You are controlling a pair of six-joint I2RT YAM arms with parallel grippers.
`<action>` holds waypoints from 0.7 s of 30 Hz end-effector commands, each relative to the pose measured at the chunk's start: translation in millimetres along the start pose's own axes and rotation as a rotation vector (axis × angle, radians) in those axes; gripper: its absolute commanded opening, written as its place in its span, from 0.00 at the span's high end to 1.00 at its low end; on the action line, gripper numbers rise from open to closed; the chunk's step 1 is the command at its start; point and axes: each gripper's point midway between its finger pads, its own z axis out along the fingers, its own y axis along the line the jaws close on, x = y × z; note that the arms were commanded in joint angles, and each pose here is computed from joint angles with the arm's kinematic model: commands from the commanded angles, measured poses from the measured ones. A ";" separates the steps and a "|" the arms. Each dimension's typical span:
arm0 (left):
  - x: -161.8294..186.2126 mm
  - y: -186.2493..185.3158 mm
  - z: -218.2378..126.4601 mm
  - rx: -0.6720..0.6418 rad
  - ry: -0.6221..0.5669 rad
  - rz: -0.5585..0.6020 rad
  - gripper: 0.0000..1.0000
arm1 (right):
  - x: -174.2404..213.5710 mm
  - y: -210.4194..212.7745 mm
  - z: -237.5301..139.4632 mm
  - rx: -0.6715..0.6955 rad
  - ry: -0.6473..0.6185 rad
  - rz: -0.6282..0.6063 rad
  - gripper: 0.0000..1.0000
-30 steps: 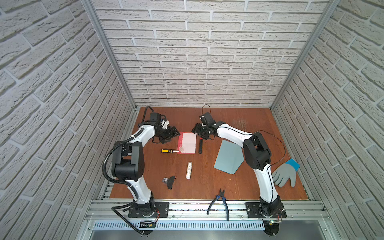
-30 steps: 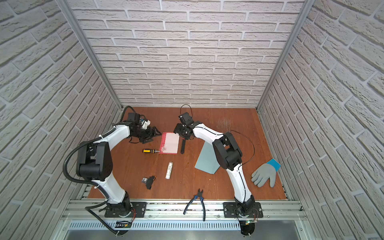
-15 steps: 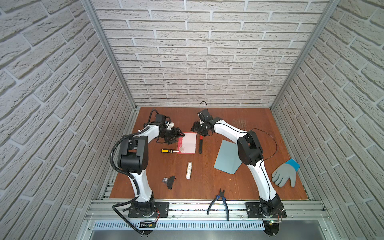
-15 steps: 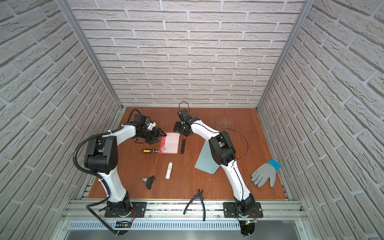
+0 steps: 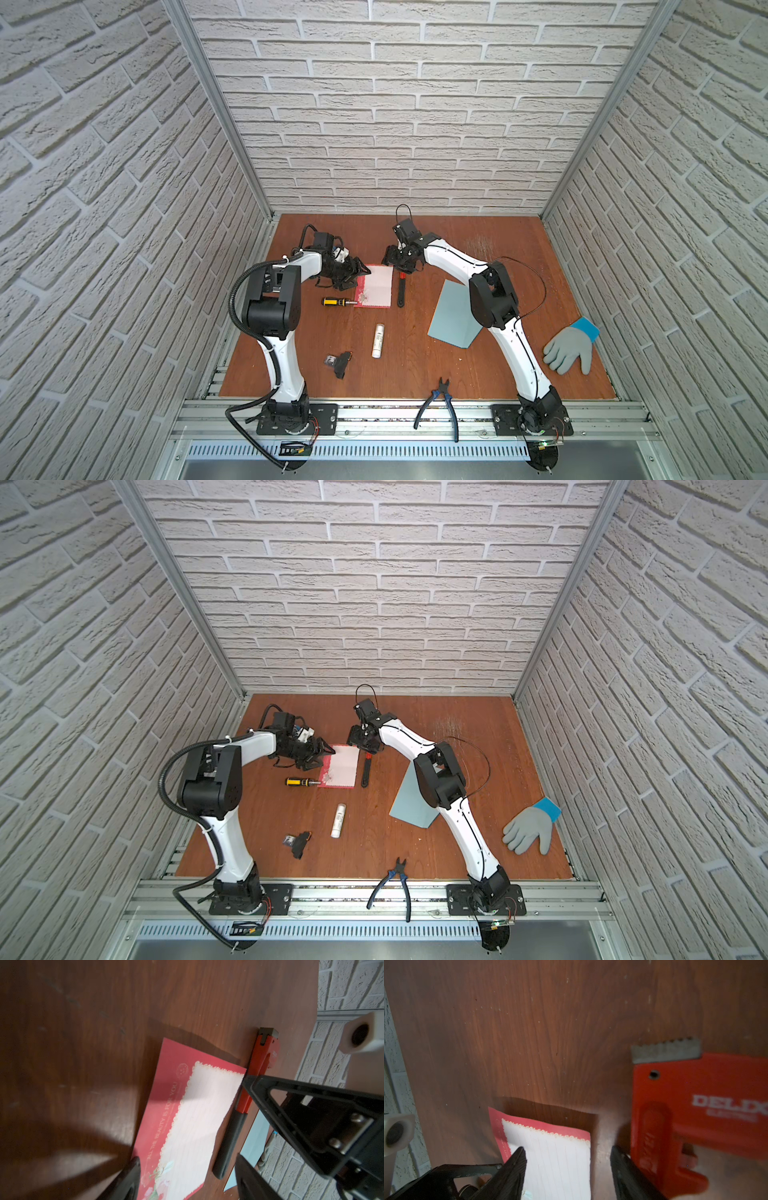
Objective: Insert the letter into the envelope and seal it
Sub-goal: 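Pinch the letter sheet's edge with the right gripper and lift it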
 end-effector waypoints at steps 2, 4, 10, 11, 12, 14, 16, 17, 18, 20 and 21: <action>-5.4 -5.5 6.5 0.023 0.010 0.022 0.29 | -2.8 4.5 -1.0 0.006 -0.006 -0.011 0.33; -5.2 -4.6 8.0 0.018 0.020 0.025 0.29 | -3.1 3.6 0.7 0.006 -0.004 -0.006 0.33; -3.2 7.4 9.5 -0.018 0.052 0.001 0.30 | 3.0 1.9 5.4 0.006 0.030 0.005 0.33; -3.6 9.4 8.7 -0.020 0.052 -0.005 0.31 | 3.7 2.2 4.8 0.005 0.034 0.005 0.33; -3.8 10.9 8.2 -0.021 0.054 -0.008 0.31 | 4.1 2.8 3.8 0.000 0.040 0.004 0.33; -3.8 15.1 7.3 -0.026 0.057 -0.016 0.31 | 4.8 3.7 2.5 -0.007 0.047 0.005 0.33; -4.6 18.2 6.4 -0.027 0.058 -0.023 0.31 | 6.0 4.4 1.2 -0.017 0.059 0.007 0.33; -4.8 19.5 6.1 -0.027 0.058 -0.028 0.31 | 6.6 5.9 0.9 -0.024 0.062 0.006 0.33; -5.4 20.0 5.6 -0.028 0.057 -0.028 0.31 | 7.1 7.5 -0.1 -0.034 0.066 0.006 0.33; -6.0 21.4 6.3 -0.028 0.062 -0.030 0.31 | 6.9 12.1 -1.4 -0.061 0.062 0.005 0.33; -6.4 22.4 6.6 -0.031 0.063 -0.032 0.31 | 5.8 13.4 -1.9 -0.075 0.058 0.009 0.33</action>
